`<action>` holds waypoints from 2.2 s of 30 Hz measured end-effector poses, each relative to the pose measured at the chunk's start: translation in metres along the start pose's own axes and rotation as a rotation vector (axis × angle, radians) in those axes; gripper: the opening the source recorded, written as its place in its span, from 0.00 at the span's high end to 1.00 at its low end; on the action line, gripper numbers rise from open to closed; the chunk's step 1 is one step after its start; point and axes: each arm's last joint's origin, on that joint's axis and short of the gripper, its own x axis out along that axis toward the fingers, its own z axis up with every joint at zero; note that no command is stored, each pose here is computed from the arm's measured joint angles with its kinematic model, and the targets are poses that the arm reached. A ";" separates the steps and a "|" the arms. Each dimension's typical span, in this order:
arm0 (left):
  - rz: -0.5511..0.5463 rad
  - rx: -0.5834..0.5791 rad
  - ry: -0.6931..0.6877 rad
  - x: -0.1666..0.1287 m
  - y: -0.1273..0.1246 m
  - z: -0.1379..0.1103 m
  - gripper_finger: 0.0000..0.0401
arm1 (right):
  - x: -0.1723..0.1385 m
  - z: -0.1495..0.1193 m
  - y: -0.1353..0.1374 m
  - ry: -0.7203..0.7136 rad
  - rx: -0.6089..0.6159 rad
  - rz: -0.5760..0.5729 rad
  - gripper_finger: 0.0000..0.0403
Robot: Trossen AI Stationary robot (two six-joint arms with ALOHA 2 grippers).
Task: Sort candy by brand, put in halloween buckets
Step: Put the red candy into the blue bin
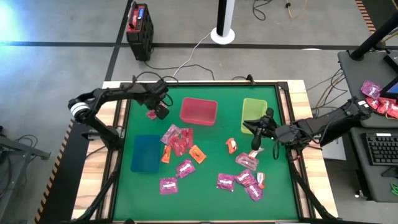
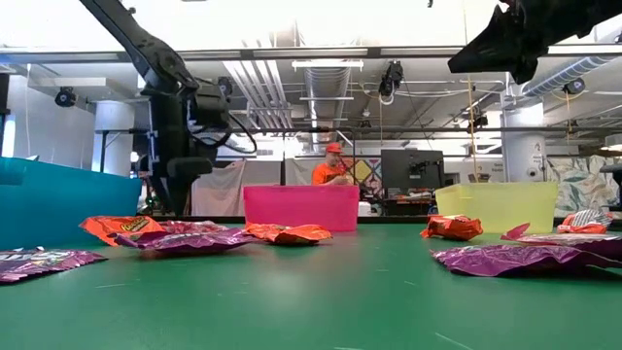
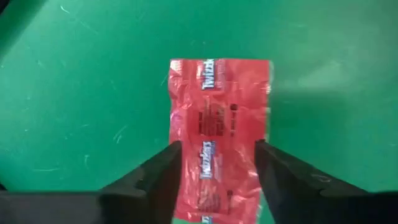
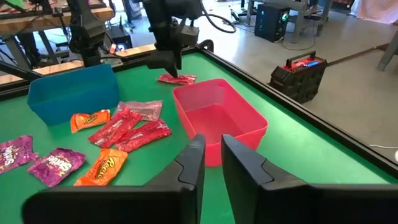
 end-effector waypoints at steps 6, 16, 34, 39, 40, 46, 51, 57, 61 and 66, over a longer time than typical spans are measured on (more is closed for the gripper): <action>0.000 0.055 0.014 0.007 -0.002 0.012 0.34 | 0.000 0.000 0.000 0.002 0.002 0.000 0.78; -0.031 0.060 0.071 0.023 0.002 0.015 0.32 | 0.000 -0.001 0.000 0.004 0.001 -0.001 0.66; -0.039 0.058 0.064 0.024 0.004 0.016 0.97 | 0.000 -0.002 0.000 0.008 -0.002 -0.001 0.61; -0.035 0.054 0.017 0.008 0.006 0.014 0.95 | 0.000 -0.002 0.000 0.008 -0.002 0.001 0.60; -0.037 0.055 0.009 0.003 0.006 0.013 0.96 | 0.000 -0.002 0.000 0.009 -0.002 0.001 0.60; -0.118 0.081 -0.168 -0.047 -0.001 0.005 0.98 | 0.000 -0.002 0.000 0.009 -0.003 0.001 0.60; -0.364 0.284 -0.484 -0.094 -0.026 0.004 0.98 | 0.000 -0.002 0.000 0.009 -0.003 0.001 0.60; -0.455 0.476 -0.825 -0.127 -0.060 0.009 0.98 | 0.000 -0.002 0.000 0.009 -0.003 0.000 0.60; -0.534 0.562 -0.910 -0.139 -0.081 0.004 0.98 | 0.001 -0.003 0.000 0.012 -0.005 0.000 0.60; -0.739 0.713 -0.859 -0.156 -0.112 -0.024 0.99 | 0.001 -0.004 -0.001 0.015 -0.009 -0.001 0.59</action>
